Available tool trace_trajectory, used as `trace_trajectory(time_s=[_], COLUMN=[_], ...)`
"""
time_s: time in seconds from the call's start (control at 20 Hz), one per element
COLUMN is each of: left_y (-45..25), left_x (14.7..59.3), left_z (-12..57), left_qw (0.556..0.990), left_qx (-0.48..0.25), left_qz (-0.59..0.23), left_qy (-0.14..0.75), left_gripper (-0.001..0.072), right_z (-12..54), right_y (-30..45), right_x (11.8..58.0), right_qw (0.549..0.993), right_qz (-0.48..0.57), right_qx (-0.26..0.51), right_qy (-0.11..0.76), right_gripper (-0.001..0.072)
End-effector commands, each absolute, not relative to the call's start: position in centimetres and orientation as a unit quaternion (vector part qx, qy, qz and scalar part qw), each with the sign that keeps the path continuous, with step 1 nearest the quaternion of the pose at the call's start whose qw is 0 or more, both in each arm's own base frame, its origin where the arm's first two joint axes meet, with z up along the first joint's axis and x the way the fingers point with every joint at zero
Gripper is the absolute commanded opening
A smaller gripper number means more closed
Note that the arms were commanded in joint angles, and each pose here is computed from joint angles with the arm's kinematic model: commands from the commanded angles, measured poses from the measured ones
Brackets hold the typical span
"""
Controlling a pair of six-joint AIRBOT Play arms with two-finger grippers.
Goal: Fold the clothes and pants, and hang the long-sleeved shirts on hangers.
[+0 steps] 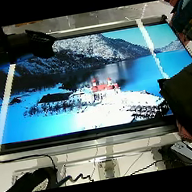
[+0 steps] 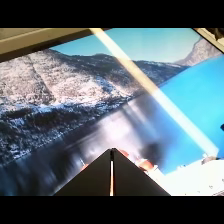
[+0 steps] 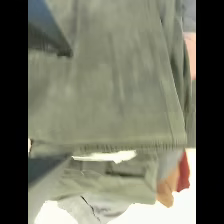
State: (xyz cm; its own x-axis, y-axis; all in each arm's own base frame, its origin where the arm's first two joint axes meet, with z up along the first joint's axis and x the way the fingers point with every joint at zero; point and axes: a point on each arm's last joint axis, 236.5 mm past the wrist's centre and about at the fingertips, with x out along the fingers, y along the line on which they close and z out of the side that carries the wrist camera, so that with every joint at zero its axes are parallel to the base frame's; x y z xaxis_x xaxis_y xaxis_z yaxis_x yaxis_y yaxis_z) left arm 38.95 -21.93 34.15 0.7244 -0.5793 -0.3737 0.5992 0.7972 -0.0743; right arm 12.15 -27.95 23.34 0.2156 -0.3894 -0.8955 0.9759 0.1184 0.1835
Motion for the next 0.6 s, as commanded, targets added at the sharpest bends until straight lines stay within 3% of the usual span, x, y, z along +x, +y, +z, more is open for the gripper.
trace_trajectory(time_s=[0.0, 0.05, 0.1, 0.2, 0.55], left_y=[-21.9, -21.9, -21.9, -21.9, -21.9], left_x=[39.0, 39.0, 39.0, 39.0, 39.0], left_z=[34.2, 34.2, 34.2, 34.2, 34.2], left_qw=[0.928, 0.928, 0.928, 0.928, 0.928], left_qx=[0.026, 0.026, 0.026, 0.026, 0.026], left_qz=[-0.317, -0.317, -0.317, -0.317, -0.317], left_qy=[0.192, 0.192, 0.192, 0.192, 0.192], left_gripper=[0.0021, 0.0021, 0.0021, 0.0021, 0.0021], right_z=[24.4, 24.8, 25.4, 26.6, 27.9], right_y=[-29.0, -29.2, -29.3, -28.4, -16.9], right_x=[13.6, 14.7, 15.9, 19.6, 33.1], right_qw=[0.687, 0.702, 0.720, 0.778, 0.886], right_qz=[-0.506, -0.493, -0.476, -0.407, -0.211], right_qx=[0.415, 0.416, 0.415, 0.384, 0.246], right_qy=[0.315, 0.301, 0.288, 0.284, 0.332], right_gripper=[0.0331, 0.0145, 0.0034, 0.0031, 0.0030])
